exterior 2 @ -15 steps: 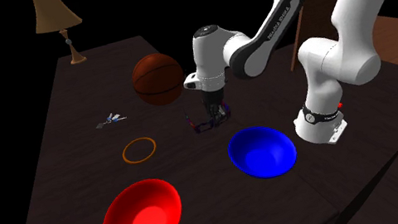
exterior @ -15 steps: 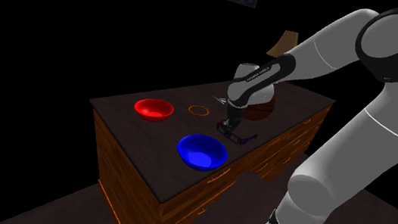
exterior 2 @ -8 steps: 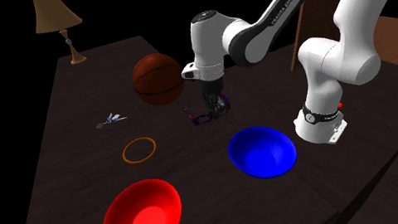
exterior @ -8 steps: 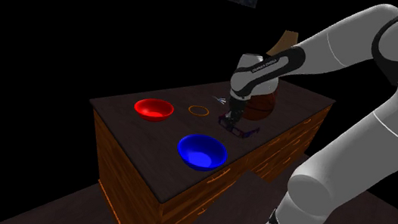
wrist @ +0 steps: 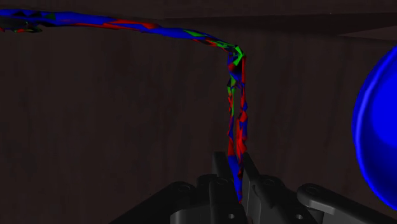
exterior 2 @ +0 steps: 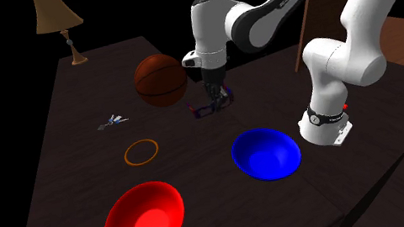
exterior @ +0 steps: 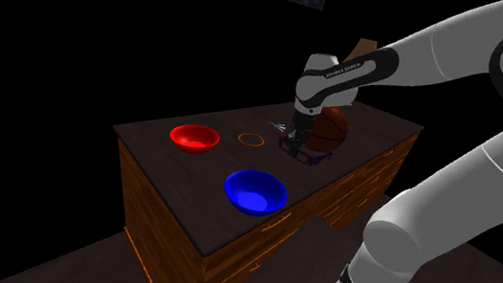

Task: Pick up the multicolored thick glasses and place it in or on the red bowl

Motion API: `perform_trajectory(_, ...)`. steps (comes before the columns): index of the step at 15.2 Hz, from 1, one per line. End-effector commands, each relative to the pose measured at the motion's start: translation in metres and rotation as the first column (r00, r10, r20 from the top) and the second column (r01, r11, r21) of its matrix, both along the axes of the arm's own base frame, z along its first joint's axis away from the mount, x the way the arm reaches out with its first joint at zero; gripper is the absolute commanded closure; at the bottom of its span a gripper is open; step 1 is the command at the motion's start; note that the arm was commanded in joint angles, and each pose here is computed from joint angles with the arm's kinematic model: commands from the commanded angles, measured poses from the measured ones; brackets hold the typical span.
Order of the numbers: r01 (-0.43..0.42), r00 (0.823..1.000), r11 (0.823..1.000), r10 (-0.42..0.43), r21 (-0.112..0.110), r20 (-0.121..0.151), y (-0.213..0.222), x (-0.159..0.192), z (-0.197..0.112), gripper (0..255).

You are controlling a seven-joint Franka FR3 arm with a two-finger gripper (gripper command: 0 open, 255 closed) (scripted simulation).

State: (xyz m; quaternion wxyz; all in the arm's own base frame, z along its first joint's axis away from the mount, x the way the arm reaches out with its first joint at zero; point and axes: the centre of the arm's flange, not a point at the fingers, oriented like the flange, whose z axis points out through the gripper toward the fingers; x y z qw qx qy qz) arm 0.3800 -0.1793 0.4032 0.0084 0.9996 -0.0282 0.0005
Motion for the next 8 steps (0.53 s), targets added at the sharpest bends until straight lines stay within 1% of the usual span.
perform_trajectory(1, 0.0, 1.0, 1.0, 0.0, 0.0, -0.001, 0.0, 0.0, 0.011, 255)
perform_trajectory(6, 0.0, 1.0, 1.0, 0.0, 0.0, -0.001, 0.0, 0.0, 0.035, 255)
perform_trajectory(8, 0.0, 1.0, 1.0, 0.0, 0.0, -0.001, 0.015, 0.022, 0.035, 255)
